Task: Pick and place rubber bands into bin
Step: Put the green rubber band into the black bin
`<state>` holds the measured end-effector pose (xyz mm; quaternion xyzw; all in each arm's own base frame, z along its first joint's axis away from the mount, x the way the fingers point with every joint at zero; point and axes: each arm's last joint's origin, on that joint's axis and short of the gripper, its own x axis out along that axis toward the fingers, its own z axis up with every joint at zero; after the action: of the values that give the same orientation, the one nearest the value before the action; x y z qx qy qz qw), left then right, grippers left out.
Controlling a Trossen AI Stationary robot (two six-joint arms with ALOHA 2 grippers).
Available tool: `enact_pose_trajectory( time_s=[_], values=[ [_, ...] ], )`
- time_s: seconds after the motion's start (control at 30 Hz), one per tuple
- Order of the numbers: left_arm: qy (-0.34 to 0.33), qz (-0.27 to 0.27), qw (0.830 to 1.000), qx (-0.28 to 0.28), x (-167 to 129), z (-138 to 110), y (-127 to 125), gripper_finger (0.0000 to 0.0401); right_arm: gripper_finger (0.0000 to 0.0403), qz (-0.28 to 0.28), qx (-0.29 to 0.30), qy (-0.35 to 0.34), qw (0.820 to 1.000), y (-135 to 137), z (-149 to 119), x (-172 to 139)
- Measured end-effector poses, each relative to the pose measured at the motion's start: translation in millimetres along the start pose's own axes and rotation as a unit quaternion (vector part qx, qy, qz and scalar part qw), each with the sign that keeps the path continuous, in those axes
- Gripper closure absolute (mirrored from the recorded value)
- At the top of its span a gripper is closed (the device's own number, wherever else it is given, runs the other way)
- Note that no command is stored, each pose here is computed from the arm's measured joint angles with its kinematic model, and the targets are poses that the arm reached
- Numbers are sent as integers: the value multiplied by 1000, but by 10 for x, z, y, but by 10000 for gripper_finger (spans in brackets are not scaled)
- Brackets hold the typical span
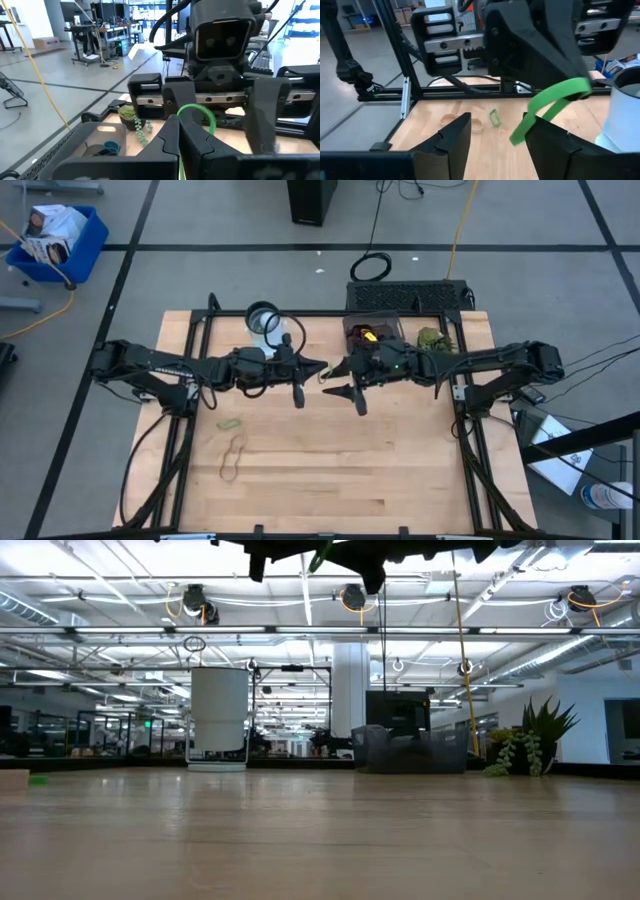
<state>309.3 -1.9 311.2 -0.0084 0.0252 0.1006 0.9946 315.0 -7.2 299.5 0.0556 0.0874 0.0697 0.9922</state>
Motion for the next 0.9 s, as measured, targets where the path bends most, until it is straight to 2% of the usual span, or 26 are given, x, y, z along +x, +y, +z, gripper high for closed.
enact_pose_trajectory(
  time_s=[0.2, 0.43, 0.57, 0.9],
  values=[
    [0, 0, 1000, 2, 0, 0, 0, 394, 261, 1, 6, 1, 1000, 9, -2, -1],
    [0, 0, 1000, 1, 0, 0, 0, 398, 341, 1, 6, 4, 1000, 9, -5, -2],
    [0, 0, 1000, 1, 0, 1, 0, 378, 391, 1, 3, 4, 1000, 9, -5, -2],
    [-1, 0, 1000, 0, 0, 1, 0, 341, 399, 1, 3, 8, 1000, 8, -13, -2]
  ],
)
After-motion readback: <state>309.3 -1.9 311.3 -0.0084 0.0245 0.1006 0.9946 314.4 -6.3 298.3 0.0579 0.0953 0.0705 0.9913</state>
